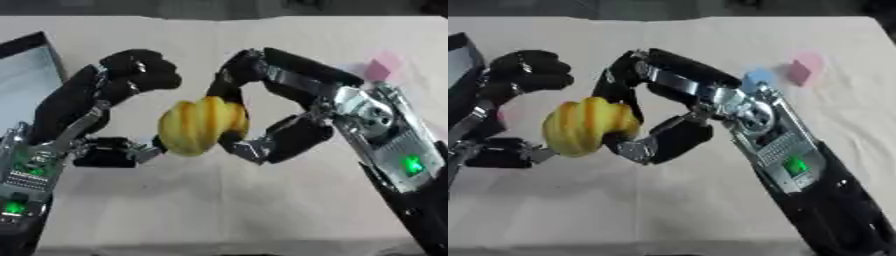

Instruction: Pick up the objects with one hand, pass them to the other hand, and then place them into the box on the other side of the table.

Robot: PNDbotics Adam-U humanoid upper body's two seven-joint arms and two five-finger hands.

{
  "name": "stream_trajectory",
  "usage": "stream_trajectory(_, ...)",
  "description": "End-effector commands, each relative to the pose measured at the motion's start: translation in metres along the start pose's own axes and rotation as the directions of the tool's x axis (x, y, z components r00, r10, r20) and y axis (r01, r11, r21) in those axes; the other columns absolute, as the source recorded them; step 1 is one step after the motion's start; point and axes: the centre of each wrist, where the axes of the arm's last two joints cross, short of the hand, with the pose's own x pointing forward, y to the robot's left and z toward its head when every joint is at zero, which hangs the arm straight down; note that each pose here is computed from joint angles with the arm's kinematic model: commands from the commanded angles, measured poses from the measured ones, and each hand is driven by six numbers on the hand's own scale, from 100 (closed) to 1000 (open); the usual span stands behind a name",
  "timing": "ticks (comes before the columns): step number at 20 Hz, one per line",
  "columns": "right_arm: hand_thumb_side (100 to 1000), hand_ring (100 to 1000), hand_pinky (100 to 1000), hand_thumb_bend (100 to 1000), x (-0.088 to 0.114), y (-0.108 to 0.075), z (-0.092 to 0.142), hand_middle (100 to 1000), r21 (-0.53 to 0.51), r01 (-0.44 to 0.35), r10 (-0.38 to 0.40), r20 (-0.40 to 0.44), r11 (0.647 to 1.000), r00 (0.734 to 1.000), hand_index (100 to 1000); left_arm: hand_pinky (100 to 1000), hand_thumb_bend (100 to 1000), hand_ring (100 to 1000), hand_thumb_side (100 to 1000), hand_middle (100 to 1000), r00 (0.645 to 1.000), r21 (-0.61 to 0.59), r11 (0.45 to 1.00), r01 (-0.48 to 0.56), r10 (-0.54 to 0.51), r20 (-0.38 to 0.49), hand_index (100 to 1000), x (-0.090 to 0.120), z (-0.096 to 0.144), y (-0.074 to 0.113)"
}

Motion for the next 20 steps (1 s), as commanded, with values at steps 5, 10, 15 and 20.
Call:
stream_trajectory(5,100,344,669,100,0.0064,-0.0054,0.0013,395,0.013,0.083,-0.083,-0.015,0.996,0.996,416,856,329,794,100,719,0.999,0.018,1.0,0.013,-0.014,0.037,879,0.003,-0.0031,0.0065)
stream_trajectory(10,100,347,650,100,0.0028,-0.0069,0.0022,398,0.01,0.145,-0.145,-0.041,0.989,0.989,419,850,344,793,100,717,0.999,0.017,1.0,0.022,-0.023,0.044,879,0.0037,-0.003,0.0068)
stream_trajectory(15,100,350,651,100,-0.0005,-0.0096,0.0015,402,-0.011,0.171,-0.172,-0.046,0.985,0.984,422,845,358,793,100,717,0.998,0.01,0.999,0.031,-0.031,0.056,880,0.0044,-0.0044,0.0061)
stream_trajectory(20,100,351,650,100,-0.0029,-0.0098,-0.0003,403,-0.025,0.18,-0.181,-0.056,0.983,0.982,423,843,361,793,100,717,0.997,0.008,0.999,0.032,-0.033,0.064,880,0.0048,-0.0052,0.005)
